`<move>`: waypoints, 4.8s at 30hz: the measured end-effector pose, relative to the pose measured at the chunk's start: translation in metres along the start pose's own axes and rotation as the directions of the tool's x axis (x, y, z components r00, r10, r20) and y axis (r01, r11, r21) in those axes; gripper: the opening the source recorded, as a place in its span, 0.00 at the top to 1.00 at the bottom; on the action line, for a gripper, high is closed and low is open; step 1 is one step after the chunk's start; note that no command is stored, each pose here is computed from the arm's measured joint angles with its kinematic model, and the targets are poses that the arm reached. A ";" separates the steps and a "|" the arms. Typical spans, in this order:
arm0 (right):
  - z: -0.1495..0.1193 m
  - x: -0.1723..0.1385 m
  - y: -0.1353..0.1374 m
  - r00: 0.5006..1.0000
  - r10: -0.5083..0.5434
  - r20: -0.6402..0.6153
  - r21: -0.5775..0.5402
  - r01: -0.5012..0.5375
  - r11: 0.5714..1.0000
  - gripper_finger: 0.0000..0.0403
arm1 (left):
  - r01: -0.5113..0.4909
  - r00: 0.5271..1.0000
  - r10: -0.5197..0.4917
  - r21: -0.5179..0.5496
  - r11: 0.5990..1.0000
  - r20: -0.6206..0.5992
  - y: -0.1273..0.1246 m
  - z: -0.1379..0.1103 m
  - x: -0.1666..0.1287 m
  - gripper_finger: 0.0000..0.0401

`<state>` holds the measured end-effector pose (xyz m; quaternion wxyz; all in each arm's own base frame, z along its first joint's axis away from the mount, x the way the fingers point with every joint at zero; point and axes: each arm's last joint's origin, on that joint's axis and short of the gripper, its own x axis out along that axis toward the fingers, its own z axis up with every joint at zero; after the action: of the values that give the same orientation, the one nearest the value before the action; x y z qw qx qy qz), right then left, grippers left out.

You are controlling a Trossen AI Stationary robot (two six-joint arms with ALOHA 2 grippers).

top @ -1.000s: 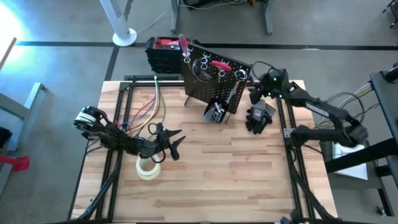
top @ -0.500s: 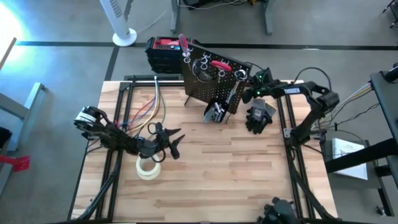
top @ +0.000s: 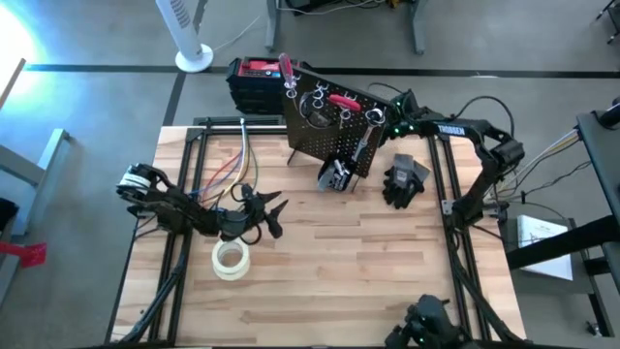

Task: Hang tools onto peg board
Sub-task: Put the socket into the black bin on the peg board

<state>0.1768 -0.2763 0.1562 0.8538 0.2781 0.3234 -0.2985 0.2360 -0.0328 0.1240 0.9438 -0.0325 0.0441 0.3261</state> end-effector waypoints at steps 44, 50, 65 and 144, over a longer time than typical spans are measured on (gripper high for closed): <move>0.024 0.057 0.003 0.873 -0.167 -0.458 -0.107 0.132 0.985 0.95 | 0.009 0.998 -0.007 0.026 1.000 -0.055 0.003 -0.006 0.003 0.62; 0.012 0.029 0.011 0.858 -0.177 -0.482 -0.116 0.138 0.984 0.97 | 0.018 0.998 -0.019 -0.011 1.000 -0.057 0.001 -0.006 0.003 0.62; -0.076 -0.089 0.049 0.959 -0.159 -0.235 -0.044 0.153 0.987 0.97 | 0.014 0.997 -0.020 -0.077 0.997 -0.072 0.001 -0.008 0.002 0.62; -0.134 -0.107 0.274 0.874 -0.141 0.465 -0.372 0.337 0.865 0.56 | 0.132 0.936 -0.101 0.072 0.989 -0.336 -0.020 -0.024 0.000 0.62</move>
<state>0.2486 0.0308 0.2252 0.8986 -0.0375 0.2224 -0.3763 0.2469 -0.0508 0.1011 0.9410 -0.0454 0.2154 0.2570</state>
